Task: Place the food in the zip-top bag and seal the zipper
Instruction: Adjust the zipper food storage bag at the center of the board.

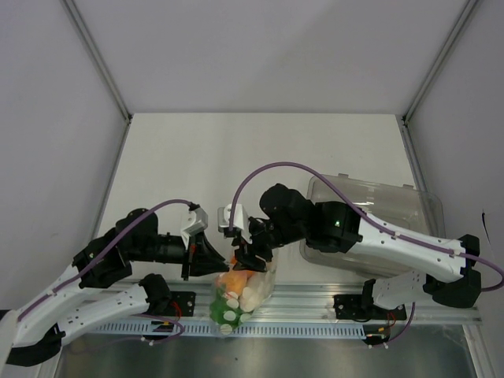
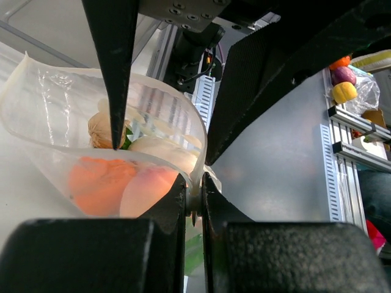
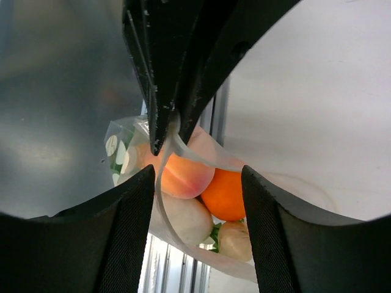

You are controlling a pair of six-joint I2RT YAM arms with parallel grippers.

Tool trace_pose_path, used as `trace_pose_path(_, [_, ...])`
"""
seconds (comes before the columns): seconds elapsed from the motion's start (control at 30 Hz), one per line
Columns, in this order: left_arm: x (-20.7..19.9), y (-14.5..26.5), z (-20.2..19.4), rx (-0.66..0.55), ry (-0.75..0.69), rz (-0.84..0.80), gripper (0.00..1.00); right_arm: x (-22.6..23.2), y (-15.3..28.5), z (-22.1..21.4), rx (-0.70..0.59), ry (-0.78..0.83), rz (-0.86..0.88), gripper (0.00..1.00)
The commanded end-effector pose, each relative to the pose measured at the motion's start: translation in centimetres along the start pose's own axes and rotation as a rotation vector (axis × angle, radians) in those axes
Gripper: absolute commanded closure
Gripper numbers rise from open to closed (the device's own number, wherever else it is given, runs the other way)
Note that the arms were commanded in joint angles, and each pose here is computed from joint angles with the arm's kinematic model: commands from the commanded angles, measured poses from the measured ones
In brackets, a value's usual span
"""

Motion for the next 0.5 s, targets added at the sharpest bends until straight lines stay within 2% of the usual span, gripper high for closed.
trace_pose_path(0.0, [-0.8, 0.3, 2.2, -0.061, -0.065, -0.051, 0.99, 0.9, -0.4, 0.1, -0.013, -0.005, 0.081, 0.39])
trace_pose_path(0.1, [-0.9, 0.4, 2.2, -0.056, -0.066, -0.054, 0.99, 1.0, -0.7, -0.5, 0.007, -0.016, 0.097, 0.39])
trace_pose_path(0.2, [-0.9, 0.4, 2.0, -0.048, -0.065, -0.06, 0.99, 1.2, -0.6, -0.5, 0.011, -0.015, 0.114, 0.32])
trace_pose_path(0.23, [-0.9, 0.4, 2.0, -0.047, -0.067, -0.061, 0.99, 1.2, -0.5, -0.4, 0.006, -0.014, 0.115, 0.25])
trace_pose_path(0.33, [-1.1, 0.4, 1.9, -0.045, -0.07, -0.079, 0.99, 1.0, -0.4, -0.2, 0.001, -0.008, 0.095, 0.14])
trace_pose_path(0.47, [-1.1, 0.3, 1.8, -0.035, -0.064, -0.082, 0.99, 0.7, 0.0, 0.5, -0.029, -0.007, 0.063, 0.13])
Point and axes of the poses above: each gripper's point midway between its finger pads, its own y axis back along the fingers, its own x axis along the line the jaws close on, z = x × y, the point moved 4 cm from there along y, back along the fingers, and after that the axes turned 13 degrees about -y, right-handed, at the moved point
